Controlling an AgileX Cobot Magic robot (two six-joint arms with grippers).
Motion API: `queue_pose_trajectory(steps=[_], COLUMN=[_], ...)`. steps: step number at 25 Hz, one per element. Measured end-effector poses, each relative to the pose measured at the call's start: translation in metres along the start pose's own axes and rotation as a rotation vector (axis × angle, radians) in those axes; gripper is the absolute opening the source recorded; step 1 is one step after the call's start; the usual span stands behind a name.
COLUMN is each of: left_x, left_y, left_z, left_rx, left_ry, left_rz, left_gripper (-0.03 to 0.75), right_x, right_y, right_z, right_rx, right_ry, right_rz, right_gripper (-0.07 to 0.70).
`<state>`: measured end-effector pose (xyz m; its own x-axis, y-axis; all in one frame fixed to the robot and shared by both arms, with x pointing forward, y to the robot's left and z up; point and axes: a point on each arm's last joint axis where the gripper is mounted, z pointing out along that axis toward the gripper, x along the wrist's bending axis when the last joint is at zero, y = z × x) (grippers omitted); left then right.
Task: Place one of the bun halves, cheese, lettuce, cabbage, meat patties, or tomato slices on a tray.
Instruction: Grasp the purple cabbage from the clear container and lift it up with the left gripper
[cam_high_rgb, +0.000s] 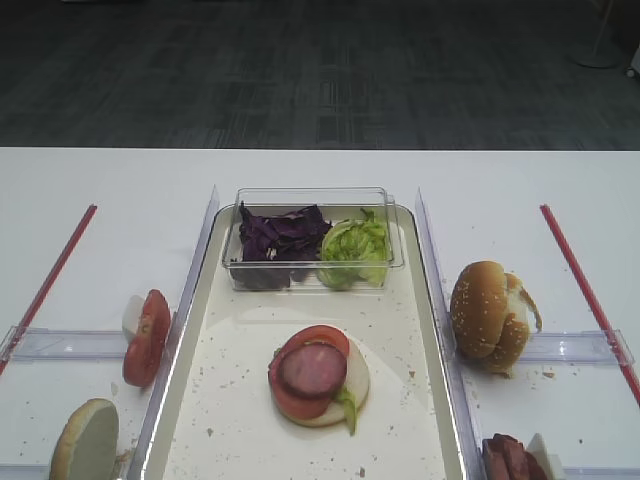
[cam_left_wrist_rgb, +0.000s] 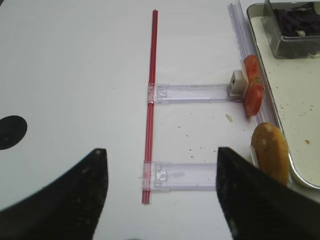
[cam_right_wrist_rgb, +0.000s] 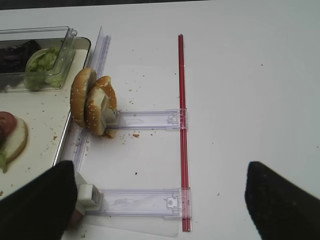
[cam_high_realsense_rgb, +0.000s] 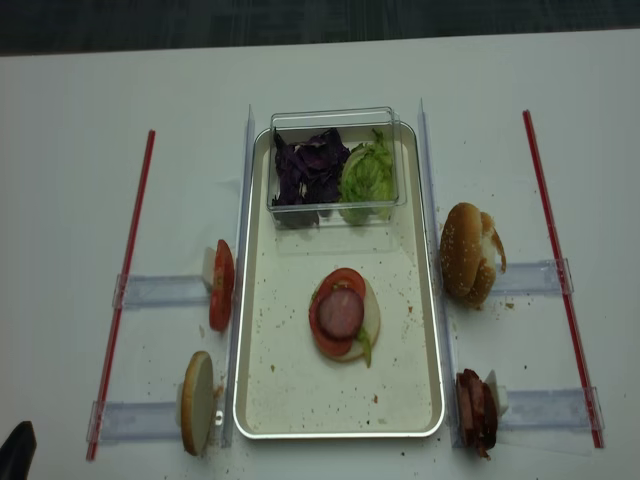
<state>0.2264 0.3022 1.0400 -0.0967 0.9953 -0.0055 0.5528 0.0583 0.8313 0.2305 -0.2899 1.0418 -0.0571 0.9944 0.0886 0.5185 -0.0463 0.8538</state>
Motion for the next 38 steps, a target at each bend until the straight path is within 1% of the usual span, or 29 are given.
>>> queue_pose_trajectory(steps=[3,9,18,19,20,23,29,31,32,35,38], left_x=[0.0,-0.002,-0.002,-0.002,-0.002,-0.003,-0.004,-0.004,-0.004,-0.004,-0.005], left_y=[0.0,0.0,0.0,0.001,0.003,0.015,0.031,0.032,0.032,0.03,0.029], left_z=[0.0,0.0,0.0,0.001,0.005,0.024,0.08,0.096,0.103,0.118,0.126], left_rx=[0.0,0.001,0.001,0.014,0.047,0.21,0.606,0.704,0.75,0.848,0.892], left_ry=[0.0,-0.024,-0.024,-0.023,-0.023,-0.018,-0.003,0.0,0.001,0.004,0.006], left_rz=[0.0,-0.014,-0.014,-0.014,-0.014,-0.012,-0.006,-0.005,-0.004,-0.003,-0.004], left_gripper=[0.428,0.428,0.428,0.428,0.428,0.428,0.428,0.428,0.428,0.428,0.428], right_x=[0.0,0.0,0.0,0.0,0.0,0.0,0.0,0.0,0.0,0.0,0.0], right_y=[0.0,0.0,0.0,0.0,0.0,0.0,0.0,0.0,0.0,0.0,0.0], right_z=[0.0,0.0,0.0,0.0,0.0,0.0,0.0,0.0,0.0,0.0,0.0], right_rx=[0.0,0.0,0.0,0.0,0.0,0.0,0.0,0.0,0.0,0.0,0.0], right_ry=[0.0,0.0,0.0,0.0,0.0,0.0,0.0,0.0,0.0,0.0,0.0], right_rz=[0.0,0.0,0.0,0.0,0.0,0.0,0.0,0.0,0.0,0.0,0.0], right_gripper=[0.692,0.692,0.692,0.692,0.691,0.692,0.692,0.692,0.692,0.692,0.692])
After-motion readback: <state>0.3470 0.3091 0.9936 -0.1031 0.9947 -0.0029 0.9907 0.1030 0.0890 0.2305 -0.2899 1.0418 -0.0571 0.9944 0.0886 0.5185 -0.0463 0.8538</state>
